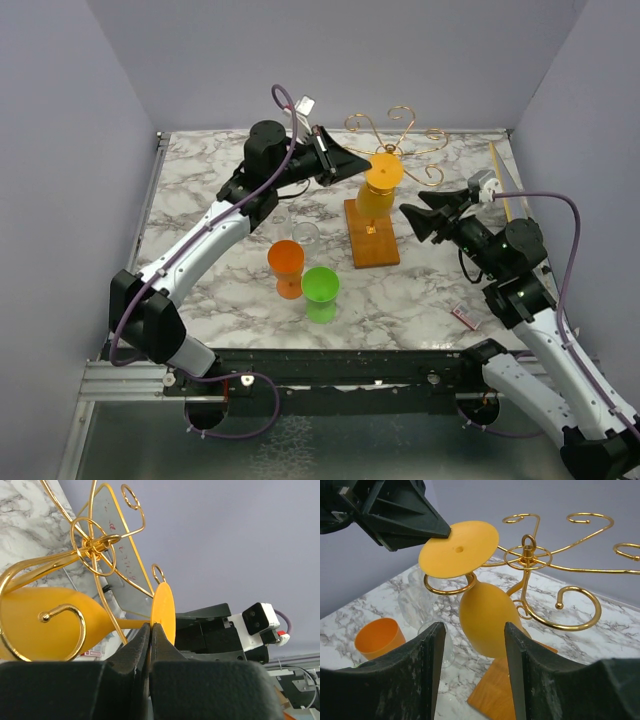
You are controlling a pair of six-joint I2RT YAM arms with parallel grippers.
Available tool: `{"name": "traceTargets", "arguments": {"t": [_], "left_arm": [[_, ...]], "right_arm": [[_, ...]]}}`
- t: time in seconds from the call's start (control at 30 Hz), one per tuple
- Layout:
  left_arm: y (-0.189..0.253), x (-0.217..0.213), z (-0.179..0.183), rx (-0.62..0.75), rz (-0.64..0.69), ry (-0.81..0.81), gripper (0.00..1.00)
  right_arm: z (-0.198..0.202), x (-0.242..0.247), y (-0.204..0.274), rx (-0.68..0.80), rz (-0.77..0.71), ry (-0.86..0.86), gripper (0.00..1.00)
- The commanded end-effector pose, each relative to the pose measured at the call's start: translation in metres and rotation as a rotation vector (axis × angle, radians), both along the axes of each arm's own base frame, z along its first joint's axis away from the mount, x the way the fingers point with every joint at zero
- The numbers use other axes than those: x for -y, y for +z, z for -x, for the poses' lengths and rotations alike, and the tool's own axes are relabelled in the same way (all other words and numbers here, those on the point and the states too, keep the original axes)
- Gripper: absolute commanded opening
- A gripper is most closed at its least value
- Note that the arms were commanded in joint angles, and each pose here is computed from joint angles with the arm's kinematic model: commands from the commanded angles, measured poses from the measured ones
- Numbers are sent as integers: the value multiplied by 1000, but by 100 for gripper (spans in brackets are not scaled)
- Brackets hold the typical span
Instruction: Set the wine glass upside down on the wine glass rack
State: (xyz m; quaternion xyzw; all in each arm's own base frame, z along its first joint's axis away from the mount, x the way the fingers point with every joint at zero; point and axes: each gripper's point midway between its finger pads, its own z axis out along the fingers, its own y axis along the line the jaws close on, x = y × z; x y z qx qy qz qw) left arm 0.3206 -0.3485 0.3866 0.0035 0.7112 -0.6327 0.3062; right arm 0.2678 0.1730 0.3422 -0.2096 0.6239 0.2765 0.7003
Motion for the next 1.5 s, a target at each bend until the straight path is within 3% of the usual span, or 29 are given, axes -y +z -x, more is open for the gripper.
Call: {"name": "traceTargets", "arguments": {"t": [0.0, 0.37, 0.77, 1.13, 1.47], "left_arm": [[14, -16, 1, 27, 25, 64, 0], [16, -26, 16, 39, 11, 58, 0], [16, -9, 43, 79, -22, -94, 0], [18, 8, 35, 96, -40, -81, 0], [3, 13, 19, 102, -128, -55, 19]], "right_arm": [[9, 10, 5, -44, -57, -47, 56], [16, 28, 35, -69, -170, -131, 57], [9, 44, 29, -146, -224, -237, 58], [13, 47, 36, -145, -239, -247, 58], [15, 57, 37, -178, -272, -300, 58]]}}
